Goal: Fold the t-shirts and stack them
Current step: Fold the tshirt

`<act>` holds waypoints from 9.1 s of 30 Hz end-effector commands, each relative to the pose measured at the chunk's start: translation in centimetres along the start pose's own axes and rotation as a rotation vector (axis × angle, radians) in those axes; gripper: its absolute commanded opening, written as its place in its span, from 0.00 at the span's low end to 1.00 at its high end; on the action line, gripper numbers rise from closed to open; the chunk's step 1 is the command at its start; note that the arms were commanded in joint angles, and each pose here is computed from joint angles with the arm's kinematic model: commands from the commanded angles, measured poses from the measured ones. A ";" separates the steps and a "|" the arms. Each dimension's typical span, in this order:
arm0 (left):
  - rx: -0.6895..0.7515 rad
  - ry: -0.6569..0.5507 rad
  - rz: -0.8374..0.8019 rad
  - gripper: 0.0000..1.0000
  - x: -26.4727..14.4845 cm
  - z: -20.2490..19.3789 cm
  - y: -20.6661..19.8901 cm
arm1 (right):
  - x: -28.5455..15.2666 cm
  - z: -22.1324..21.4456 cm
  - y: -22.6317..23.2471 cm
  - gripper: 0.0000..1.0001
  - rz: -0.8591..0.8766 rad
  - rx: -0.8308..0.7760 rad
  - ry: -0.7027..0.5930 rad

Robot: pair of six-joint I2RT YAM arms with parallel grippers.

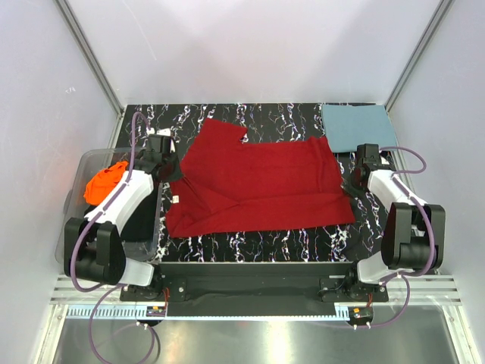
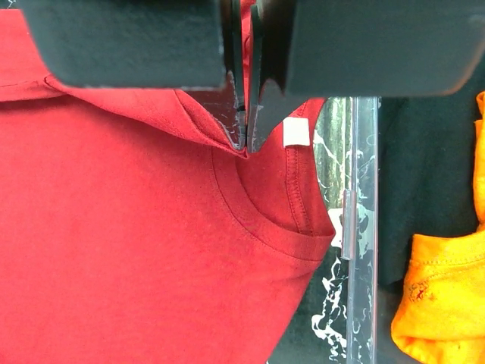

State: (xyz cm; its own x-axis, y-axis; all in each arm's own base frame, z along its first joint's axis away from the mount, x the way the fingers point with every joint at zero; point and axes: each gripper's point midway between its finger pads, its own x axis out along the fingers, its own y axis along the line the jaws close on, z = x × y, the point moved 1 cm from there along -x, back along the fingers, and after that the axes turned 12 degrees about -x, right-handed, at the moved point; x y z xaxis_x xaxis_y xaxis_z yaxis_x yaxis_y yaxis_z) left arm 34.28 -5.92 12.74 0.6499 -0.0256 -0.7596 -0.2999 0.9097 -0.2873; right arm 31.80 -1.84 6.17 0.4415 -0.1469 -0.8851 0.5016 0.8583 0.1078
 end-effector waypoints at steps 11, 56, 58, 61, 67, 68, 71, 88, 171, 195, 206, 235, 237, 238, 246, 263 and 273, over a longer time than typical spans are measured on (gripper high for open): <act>0.010 -0.044 -0.053 0.00 -0.1 2.8 -1.9 | -2.1 1.9 0.5 0.36 0.006 0.039 -0.025; 0.127 0.165 -0.054 0.20 7.3 3.7 -4.7 | -0.6 -4.8 -2.9 0.30 -0.047 0.061 0.104; 0.107 0.135 -0.051 0.31 6.6 4.5 -5.1 | -1.7 -3.8 -2.1 0.31 -0.001 0.058 0.065; 0.117 0.103 -0.077 0.40 4.9 4.7 -6.6 | -3.2 -2.8 -1.0 0.31 0.066 0.068 0.025; 0.066 0.203 -0.130 0.39 2.7 -2.0 -8.2 | -5.8 -1.6 0.8 0.32 0.186 0.079 -0.029; 0.067 0.210 -0.149 0.39 2.1 -3.1 -8.8 | -6.0 -1.5 1.1 0.32 0.201 0.080 -0.031; 0.026 0.252 -0.162 0.36 1.8 -6.3 -9.0 | -6.9 -1.3 1.5 0.32 0.235 0.080 -0.051; -0.100 0.250 -0.150 0.41 2.7 -11.0 -7.7 | -7.3 -1.7 1.8 0.32 0.268 0.050 -0.044; 0.338 0.154 -0.431 0.33 4.4 -3.7 -20.4 | -6.8 -1.6 2.5 0.34 0.293 0.061 -0.019; 0.112 0.231 0.069 0.37 -4.3 -14.8 0.0 | 0.0 -7.8 -0.9 0.31 0.061 0.240 0.265; 0.170 0.221 0.281 0.36 -2.3 -15.8 2.8 | -0.4 -7.2 -4.6 0.33 -0.040 0.329 0.233; 0.170 0.216 0.170 0.07 -4.4 -15.0 -3.1 | -5.0 -3.8 -3.9 0.00 0.109 0.395 0.142; 0.149 0.219 0.169 0.04 -4.4 -15.1 -3.2 | -4.5 -3.9 -3.3 0.00 0.126 0.407 0.181; 0.121 0.217 0.177 0.00 -4.3 -15.3 -3.2 | -4.4 -3.9 -3.0 0.00 0.135 0.410 0.191; -0.071 0.231 0.148 0.00 -3.1 -16.4 -3.0 | -3.9 -4.1 -0.1 0.00 0.123 0.366 0.207; -0.147 0.210 0.600 0.00 -1.9 -16.8 5.3 | -1.1 -10.1 -5.3 0.00 -0.173 0.400 0.307; -0.150 0.225 0.585 0.00 -2.8 -18.1 4.7 | -3.6 -10.4 -6.4 0.00 -0.159 0.447 0.183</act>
State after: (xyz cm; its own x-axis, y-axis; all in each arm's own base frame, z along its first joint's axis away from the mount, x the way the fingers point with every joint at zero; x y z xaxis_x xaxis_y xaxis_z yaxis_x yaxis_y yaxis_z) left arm 18.80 -9.45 2.35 0.1775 0.3292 -0.9274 -0.6548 0.7430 0.1385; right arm 19.75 -0.66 3.58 0.2145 -0.0663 -0.9745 0.8130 0.5650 0.1406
